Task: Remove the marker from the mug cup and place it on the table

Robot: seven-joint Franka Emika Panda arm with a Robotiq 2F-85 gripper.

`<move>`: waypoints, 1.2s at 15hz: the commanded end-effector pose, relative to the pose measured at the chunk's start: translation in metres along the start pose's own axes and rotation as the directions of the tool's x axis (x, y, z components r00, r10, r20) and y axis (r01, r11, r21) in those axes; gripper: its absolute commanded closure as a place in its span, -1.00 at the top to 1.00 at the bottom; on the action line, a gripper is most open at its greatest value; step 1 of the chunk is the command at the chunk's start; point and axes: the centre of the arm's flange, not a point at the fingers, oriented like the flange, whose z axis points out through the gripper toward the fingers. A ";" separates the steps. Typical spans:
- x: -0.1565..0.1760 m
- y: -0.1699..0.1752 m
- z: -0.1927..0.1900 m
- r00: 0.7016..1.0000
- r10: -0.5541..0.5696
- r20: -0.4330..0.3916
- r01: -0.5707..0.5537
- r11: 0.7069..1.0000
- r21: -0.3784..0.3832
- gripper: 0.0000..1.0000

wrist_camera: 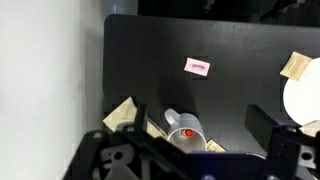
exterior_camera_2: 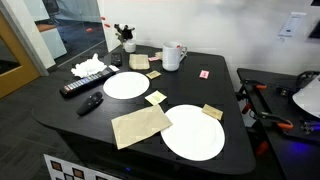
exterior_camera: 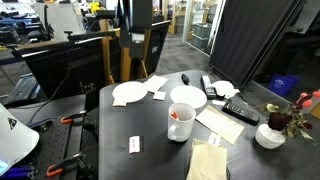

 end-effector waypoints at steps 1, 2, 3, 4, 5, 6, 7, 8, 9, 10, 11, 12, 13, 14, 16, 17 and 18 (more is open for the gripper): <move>0.035 -0.006 0.018 0.997 0.070 -0.009 -0.070 0.998 0.007 1.00; 0.042 -0.010 0.026 0.996 0.092 -0.012 -0.092 0.996 0.013 1.00; 0.048 -0.013 0.032 0.994 0.109 -0.014 -0.109 0.994 0.020 1.00; 0.055 -0.014 0.038 0.993 0.120 -0.018 -0.120 0.992 0.029 1.00; 0.060 -0.016 0.044 0.991 0.130 -0.025 -0.129 0.991 0.037 1.00; 0.065 -0.017 0.050 0.991 0.132 -0.035 -0.130 0.990 0.050 1.00; 0.070 -0.017 0.054 0.990 0.135 -0.039 -0.133 0.990 0.055 1.00; 0.075 -0.016 0.060 0.989 0.140 -0.046 -0.137 0.989 0.062 1.00; 0.080 -0.015 0.065 0.988 0.147 -0.052 -0.144 0.987 0.070 1.00; 0.085 -0.014 0.070 0.987 0.151 -0.060 -0.146 0.986 0.074 1.00; 0.089 -0.014 0.074 0.986 0.152 -0.066 -0.146 0.986 0.077 1.00; 0.093 -0.013 0.077 0.985 0.153 -0.074 -0.148 0.986 0.076 1.00; 0.097 -0.012 0.080 0.986 0.148 -0.076 -0.143 0.987 0.076 1.00; 0.102 -0.012 0.084 0.987 0.143 -0.078 -0.138 0.988 0.073 1.00; 0.091 -0.016 0.086 0.991 0.123 -0.062 -0.119 0.991 0.064 1.00; 0.093 -0.016 0.088 0.991 0.122 -0.057 -0.118 0.991 0.063 1.00; 0.093 -0.016 0.090 0.991 0.121 -0.054 -0.117 0.991 0.063 1.00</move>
